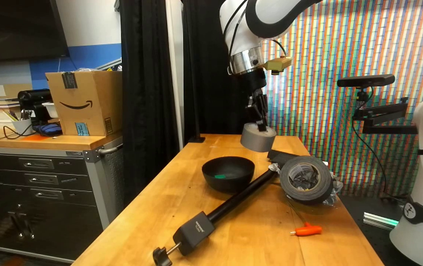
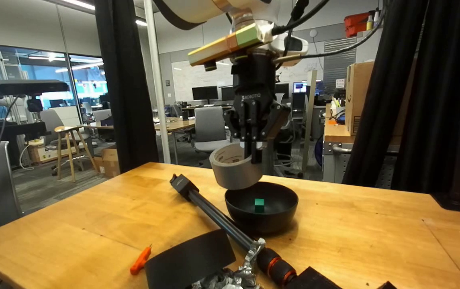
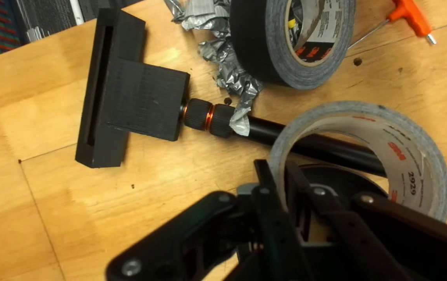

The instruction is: Move the grey seal tape

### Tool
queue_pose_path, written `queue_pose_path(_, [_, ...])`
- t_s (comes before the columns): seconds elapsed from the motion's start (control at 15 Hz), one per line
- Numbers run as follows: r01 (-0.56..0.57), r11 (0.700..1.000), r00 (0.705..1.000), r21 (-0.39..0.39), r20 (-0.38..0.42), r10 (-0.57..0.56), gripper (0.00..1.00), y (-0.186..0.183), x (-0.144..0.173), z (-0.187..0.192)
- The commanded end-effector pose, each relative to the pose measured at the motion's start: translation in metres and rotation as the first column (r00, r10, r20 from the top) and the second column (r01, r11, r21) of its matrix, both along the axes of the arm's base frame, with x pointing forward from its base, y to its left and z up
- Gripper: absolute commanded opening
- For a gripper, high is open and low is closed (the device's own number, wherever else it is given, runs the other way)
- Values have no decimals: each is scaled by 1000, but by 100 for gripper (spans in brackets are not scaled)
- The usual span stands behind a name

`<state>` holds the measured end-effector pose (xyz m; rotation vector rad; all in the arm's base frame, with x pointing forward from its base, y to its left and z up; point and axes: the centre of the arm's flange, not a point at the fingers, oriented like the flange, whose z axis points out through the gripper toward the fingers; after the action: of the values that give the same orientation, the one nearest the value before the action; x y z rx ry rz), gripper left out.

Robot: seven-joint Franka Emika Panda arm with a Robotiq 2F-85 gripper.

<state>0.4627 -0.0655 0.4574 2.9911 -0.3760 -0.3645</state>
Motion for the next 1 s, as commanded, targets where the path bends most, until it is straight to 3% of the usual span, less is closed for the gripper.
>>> queue_pose_path(0.0, [-6,1000,1000,11,22,6,3,-33,5,4])
queue_pose_path(0.47, [-8,998,1000,64,29,6,3,-87,10,-20])
queue_pose_path(0.93, [36,997,998,71,44,-39,3,-136,49,-54])
